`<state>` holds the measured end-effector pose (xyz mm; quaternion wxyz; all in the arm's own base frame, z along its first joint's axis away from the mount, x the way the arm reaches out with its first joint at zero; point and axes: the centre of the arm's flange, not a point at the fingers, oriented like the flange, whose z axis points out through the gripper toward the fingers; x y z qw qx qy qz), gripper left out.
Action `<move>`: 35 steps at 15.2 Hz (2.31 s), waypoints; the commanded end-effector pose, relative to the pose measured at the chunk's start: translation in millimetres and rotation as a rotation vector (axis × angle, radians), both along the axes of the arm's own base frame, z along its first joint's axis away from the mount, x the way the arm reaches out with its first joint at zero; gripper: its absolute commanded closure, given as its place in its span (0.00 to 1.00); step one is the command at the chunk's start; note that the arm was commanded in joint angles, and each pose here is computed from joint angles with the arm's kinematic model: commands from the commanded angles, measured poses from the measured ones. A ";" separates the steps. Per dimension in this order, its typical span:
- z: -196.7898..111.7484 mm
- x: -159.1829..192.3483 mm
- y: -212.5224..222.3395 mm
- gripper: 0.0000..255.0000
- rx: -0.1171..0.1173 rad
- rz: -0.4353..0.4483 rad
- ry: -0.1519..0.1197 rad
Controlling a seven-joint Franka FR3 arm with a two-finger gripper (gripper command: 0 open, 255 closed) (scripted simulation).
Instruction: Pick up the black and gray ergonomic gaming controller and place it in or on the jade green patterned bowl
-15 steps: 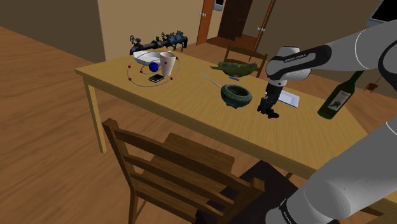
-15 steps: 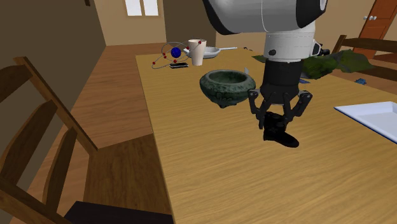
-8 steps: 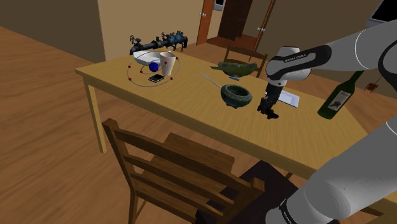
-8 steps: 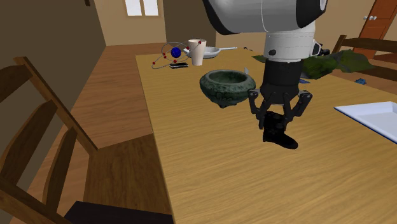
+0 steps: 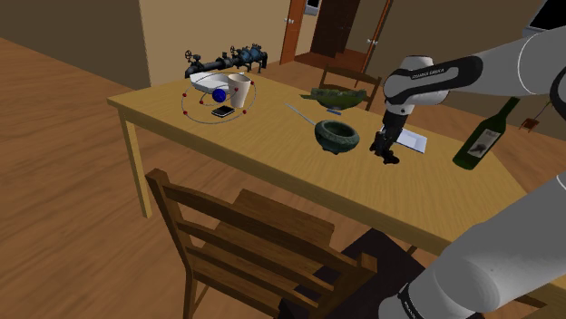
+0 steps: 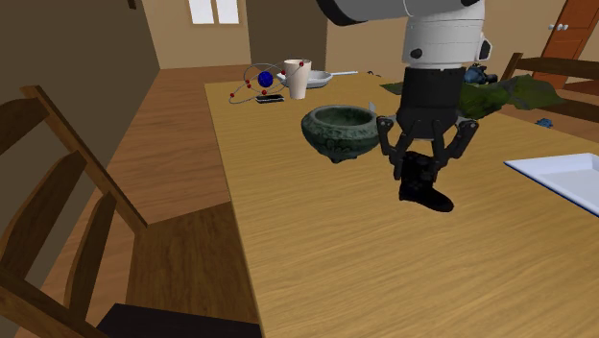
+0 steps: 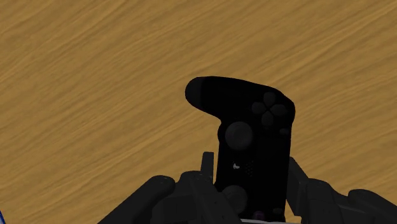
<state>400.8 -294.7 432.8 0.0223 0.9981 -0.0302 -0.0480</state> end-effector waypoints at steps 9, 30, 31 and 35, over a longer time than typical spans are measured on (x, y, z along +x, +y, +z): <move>53.4 -0.4 -0.2 1.00 0.000 0.000 0.000; 139.3 40.2 33.5 1.00 0.000 0.000 0.000; 139.4 50.4 41.9 1.00 0.000 0.000 0.000; 139.8 91.1 75.6 1.00 0.000 0.000 0.000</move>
